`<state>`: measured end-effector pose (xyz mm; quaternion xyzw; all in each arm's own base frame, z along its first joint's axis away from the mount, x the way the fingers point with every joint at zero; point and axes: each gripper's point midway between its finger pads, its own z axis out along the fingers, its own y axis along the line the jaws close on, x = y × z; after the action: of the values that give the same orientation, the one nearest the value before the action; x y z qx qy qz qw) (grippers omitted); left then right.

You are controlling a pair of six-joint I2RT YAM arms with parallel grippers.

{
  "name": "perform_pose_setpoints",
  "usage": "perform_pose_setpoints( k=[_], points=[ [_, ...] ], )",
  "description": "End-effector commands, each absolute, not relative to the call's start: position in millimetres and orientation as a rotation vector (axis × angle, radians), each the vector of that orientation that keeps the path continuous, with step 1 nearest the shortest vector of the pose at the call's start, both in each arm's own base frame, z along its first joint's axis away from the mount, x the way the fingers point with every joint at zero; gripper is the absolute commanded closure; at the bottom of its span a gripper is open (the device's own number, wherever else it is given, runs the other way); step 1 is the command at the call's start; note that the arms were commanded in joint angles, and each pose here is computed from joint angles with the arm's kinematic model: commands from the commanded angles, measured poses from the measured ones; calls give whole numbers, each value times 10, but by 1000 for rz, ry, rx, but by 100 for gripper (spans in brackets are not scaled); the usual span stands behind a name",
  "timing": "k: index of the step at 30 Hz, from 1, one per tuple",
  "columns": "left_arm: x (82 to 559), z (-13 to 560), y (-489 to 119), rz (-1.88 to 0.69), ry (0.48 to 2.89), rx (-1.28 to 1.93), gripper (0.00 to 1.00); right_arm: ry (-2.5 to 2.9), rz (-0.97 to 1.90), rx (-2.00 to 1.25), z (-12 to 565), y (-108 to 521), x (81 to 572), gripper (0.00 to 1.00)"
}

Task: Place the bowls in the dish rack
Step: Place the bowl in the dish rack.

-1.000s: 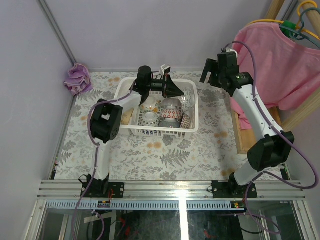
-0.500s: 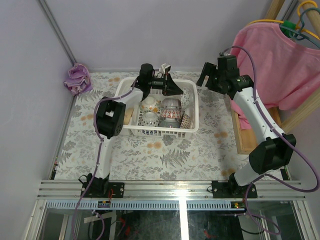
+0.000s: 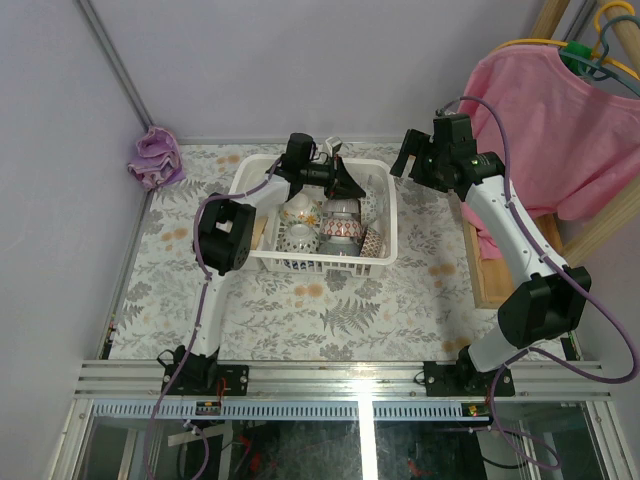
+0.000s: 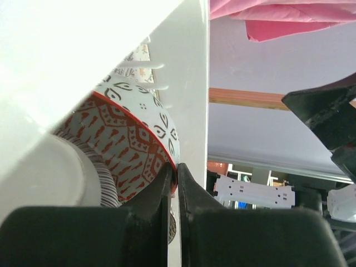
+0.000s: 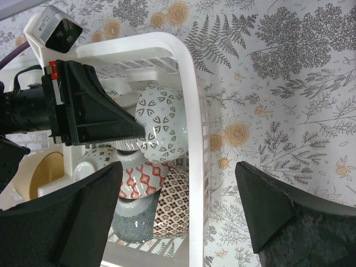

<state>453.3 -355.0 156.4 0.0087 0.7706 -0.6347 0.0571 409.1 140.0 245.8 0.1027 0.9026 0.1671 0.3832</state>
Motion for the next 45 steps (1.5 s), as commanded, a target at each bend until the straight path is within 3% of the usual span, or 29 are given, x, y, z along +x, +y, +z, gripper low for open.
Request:
perform_pose_setpoints(
  k=[1, 25, 34, 37, 45],
  points=[
    [4608, 1631, -3600, -1885, 2310, 84, 100, 2283, 468, 243, 2523, 1488, 4099, 11],
    [4610, 1529, -3623, -1854, 2350, 67, 81, 2301, 489, 229, 2471, 1519, 4047, 9],
    [4559, 1881, -3604, -1847, 2286, 130, 71, 2294, 487, 228, 2521, 1500, 4012, 7],
    [4546, 2019, -3592, -1826, 2251, 160, 63, 2290, 491, 221, 2545, 1498, 3987, 0],
    [4556, 2274, -3504, -1680, 2218, 207, 56, 2279, 480, 218, 2607, 1444, 3871, 0]
  ],
)
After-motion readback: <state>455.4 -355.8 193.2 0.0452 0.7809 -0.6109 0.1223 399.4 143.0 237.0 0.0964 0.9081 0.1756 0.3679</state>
